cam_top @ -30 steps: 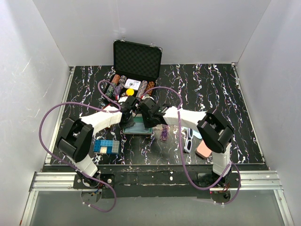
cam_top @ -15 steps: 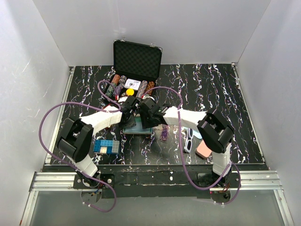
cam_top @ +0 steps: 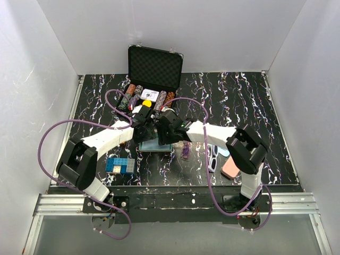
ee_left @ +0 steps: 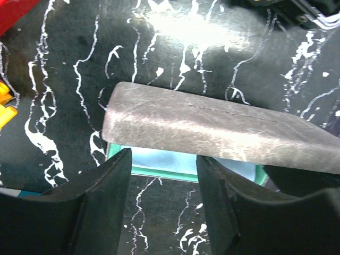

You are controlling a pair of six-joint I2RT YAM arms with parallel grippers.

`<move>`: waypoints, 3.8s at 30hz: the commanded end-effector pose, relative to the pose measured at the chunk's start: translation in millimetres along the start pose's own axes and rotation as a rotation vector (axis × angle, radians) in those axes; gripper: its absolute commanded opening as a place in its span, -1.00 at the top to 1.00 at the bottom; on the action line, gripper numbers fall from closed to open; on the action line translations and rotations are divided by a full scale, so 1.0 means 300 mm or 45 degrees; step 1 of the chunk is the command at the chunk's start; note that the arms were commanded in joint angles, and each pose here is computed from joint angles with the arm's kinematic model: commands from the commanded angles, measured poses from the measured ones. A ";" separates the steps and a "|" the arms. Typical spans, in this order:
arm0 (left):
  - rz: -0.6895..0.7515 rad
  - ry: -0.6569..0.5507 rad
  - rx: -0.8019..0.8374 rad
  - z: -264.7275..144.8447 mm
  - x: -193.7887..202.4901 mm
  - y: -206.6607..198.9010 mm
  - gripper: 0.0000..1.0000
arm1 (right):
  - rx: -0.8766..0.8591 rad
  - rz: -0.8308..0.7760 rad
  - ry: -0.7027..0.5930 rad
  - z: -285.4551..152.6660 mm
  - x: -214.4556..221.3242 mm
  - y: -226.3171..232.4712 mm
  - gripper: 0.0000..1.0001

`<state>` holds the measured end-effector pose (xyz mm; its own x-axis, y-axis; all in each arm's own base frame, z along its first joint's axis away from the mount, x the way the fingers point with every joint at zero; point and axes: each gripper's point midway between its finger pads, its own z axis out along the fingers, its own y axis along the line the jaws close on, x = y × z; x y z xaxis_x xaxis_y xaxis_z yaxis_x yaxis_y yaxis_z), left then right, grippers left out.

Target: Organize the sunglasses

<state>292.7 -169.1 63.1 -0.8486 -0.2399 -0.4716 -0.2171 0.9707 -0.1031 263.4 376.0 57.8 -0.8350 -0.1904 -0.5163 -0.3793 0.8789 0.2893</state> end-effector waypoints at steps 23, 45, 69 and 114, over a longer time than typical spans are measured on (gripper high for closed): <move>-0.055 0.068 0.029 0.084 0.077 -0.020 0.68 | -0.109 -0.067 -0.087 -0.042 0.013 0.068 -0.11; -0.064 0.021 0.239 -0.076 0.015 -0.090 -0.07 | -0.205 -0.116 -0.174 -0.181 -0.029 0.101 -0.12; -0.220 -0.071 0.364 -0.388 0.130 0.133 -0.96 | -0.115 0.427 -0.276 -0.304 0.033 -0.317 -0.79; -0.379 -0.151 0.092 -0.146 0.017 0.177 -0.86 | 0.002 0.503 -0.199 -0.105 0.022 -0.375 0.93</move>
<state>233.3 -124.8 80.1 -0.7437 -0.4943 -0.4500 -0.4111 0.8691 -0.2753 285.9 263.2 36.4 -0.8527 0.2445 -0.4616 -0.0155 0.8715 0.4901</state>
